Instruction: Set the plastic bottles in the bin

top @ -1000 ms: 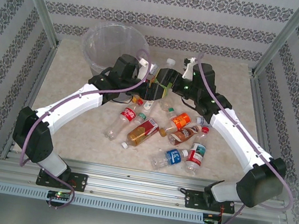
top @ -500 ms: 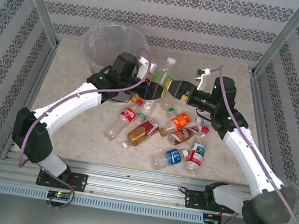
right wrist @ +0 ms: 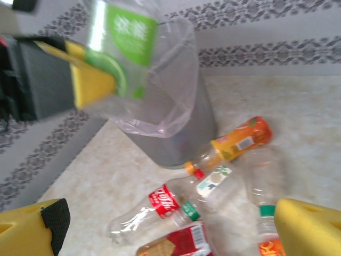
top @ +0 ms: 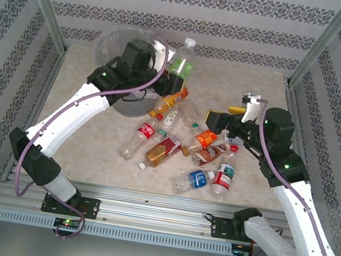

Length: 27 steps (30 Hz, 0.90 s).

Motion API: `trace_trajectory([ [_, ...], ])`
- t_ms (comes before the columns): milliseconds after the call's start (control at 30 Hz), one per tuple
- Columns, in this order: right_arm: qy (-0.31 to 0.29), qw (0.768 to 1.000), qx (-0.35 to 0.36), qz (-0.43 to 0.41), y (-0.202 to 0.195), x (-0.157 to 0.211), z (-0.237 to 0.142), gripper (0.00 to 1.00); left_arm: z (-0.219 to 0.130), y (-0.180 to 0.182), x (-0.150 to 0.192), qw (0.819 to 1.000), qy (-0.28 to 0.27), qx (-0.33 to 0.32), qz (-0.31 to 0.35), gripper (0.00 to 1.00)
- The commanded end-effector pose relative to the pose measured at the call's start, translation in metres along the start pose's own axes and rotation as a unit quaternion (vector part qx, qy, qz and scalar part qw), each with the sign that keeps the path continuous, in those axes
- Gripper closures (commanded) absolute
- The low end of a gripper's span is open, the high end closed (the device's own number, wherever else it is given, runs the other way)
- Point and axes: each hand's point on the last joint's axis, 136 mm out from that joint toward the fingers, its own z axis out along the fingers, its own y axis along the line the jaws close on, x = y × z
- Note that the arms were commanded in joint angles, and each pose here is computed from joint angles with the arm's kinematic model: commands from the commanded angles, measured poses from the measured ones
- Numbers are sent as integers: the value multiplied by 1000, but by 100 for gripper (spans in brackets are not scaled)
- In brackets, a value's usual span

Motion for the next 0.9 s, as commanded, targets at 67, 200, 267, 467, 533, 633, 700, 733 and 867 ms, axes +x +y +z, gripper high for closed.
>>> trace_trajectory([
  [67,-2,998,47,-37,-12,3,-10,2,-9,51,-16,987,38,-148,44,49],
  [200,11,998,56,-33,-18,11,-5,2,-12,82,-24,975,66,-207,46,48],
  [267,16,998,59,-33,-20,15,-2,2,-12,100,-24,970,86,-223,40,48],
  [467,35,995,87,-28,-33,20,4,2,-5,145,-5,959,151,-240,19,48],
  [533,49,994,92,-28,-36,24,8,2,-4,160,3,953,165,-252,7,48],
  [633,54,995,86,-25,-36,27,13,2,-4,180,16,947,185,-263,-17,47],
  [700,54,994,87,-25,-37,27,15,2,0,187,25,946,198,-255,-29,46],
  [733,55,994,88,-24,-37,27,15,2,2,190,30,945,206,-252,-35,46],
  [867,57,994,90,-22,-38,28,17,2,11,193,45,943,229,-239,-42,42],
])
